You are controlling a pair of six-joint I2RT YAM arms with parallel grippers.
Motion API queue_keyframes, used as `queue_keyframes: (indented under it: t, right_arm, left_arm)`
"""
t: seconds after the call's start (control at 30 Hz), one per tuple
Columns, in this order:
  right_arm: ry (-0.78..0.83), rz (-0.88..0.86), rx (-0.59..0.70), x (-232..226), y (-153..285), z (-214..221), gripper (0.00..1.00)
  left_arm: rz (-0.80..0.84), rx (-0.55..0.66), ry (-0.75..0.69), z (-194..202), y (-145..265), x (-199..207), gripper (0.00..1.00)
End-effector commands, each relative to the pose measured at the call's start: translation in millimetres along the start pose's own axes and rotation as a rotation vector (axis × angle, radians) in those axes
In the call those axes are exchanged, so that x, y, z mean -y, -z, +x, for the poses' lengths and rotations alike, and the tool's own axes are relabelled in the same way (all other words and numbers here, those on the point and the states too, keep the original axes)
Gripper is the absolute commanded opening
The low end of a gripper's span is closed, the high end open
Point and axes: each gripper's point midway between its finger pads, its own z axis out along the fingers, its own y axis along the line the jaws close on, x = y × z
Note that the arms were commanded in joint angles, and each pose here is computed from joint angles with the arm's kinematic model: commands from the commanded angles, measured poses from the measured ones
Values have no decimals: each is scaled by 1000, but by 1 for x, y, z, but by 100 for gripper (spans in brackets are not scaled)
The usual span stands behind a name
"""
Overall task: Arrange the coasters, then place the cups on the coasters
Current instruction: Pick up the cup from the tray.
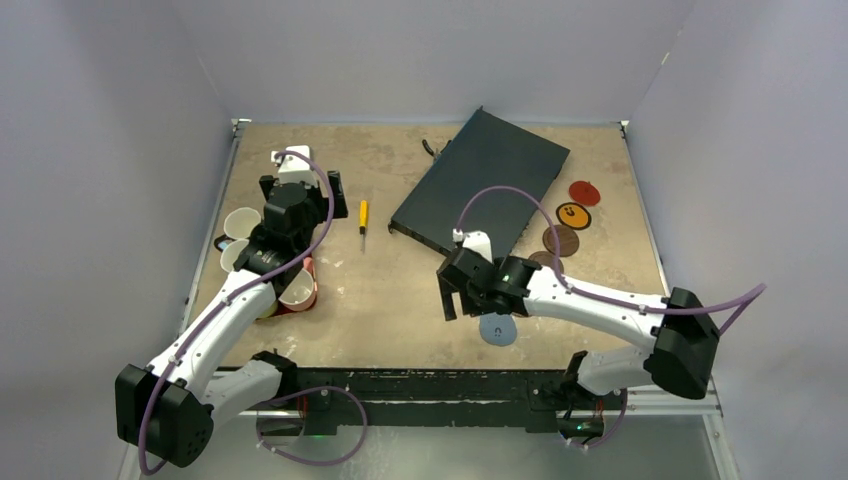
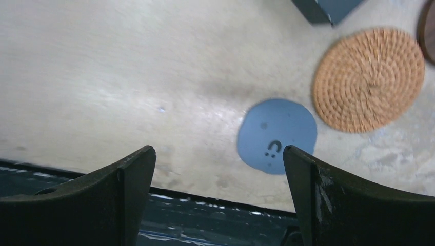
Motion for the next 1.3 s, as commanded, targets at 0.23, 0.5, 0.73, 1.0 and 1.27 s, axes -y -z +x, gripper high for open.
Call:
queue_keyframes:
  t: [0.23, 0.5, 0.73, 1.0, 1.27]
  right_arm:
    - [-23, -289, 365, -9, 63, -146, 98]
    - [-39, -394, 491, 13, 66, -193, 98]
    - [-14, -424, 404, 10, 33, -164, 98]
    - [-6, -450, 368, 9, 21, -145, 98]
    - [1, -458, 349, 8, 15, -138, 98]
  left_arm:
    - [-16, -5, 2, -5, -5, 1, 99]
    - [-127, -106, -15, 20, -26, -25, 91]
    - [-174, -182, 9, 38, -54, -57, 76]
    - [-219, -272, -77, 62, -76, -67, 59]
    - [-267, -349, -127, 82, -83, -76, 51]
